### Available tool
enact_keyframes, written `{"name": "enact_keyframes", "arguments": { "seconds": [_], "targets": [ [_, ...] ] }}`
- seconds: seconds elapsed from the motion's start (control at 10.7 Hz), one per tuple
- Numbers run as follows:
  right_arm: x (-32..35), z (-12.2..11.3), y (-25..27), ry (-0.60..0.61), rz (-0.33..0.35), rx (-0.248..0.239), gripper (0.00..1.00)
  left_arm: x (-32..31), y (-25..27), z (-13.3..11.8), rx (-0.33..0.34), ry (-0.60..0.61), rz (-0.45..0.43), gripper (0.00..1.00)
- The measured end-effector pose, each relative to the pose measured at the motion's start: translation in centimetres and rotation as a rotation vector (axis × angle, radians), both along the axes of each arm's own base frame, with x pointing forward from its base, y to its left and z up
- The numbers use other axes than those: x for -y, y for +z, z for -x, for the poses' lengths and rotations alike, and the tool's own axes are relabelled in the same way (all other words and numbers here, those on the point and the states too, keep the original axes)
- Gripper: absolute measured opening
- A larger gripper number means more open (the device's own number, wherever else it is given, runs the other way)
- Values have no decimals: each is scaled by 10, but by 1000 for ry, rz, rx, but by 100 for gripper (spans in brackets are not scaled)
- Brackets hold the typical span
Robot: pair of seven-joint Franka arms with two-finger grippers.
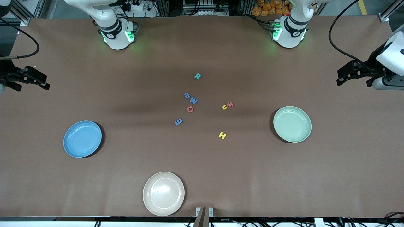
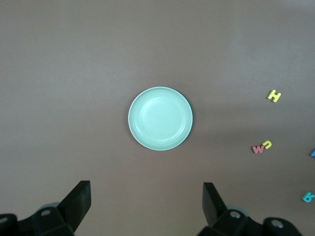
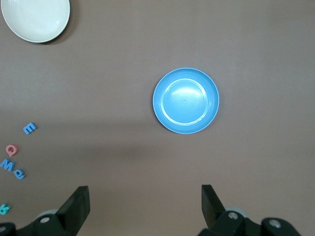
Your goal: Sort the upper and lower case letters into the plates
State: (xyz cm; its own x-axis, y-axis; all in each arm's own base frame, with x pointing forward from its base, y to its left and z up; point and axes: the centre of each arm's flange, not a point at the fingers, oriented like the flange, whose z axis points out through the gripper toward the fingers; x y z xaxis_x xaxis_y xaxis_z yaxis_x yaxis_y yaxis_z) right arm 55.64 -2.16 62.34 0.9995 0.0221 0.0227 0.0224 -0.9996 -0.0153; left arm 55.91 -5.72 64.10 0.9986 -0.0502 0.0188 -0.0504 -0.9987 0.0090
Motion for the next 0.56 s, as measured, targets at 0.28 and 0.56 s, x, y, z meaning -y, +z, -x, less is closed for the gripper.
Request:
{"name": "enact_keyframes", "arguments": {
  "seconds": [0.28, 0.56],
  "targets": [
    [-4, 0, 0, 8, 0, 0, 100, 0, 0, 0, 0, -3, 0, 100],
    [-10, 0, 0, 18, 1, 0, 100, 8, -13, -6, -20, -34, 0, 100]
  ]
}}
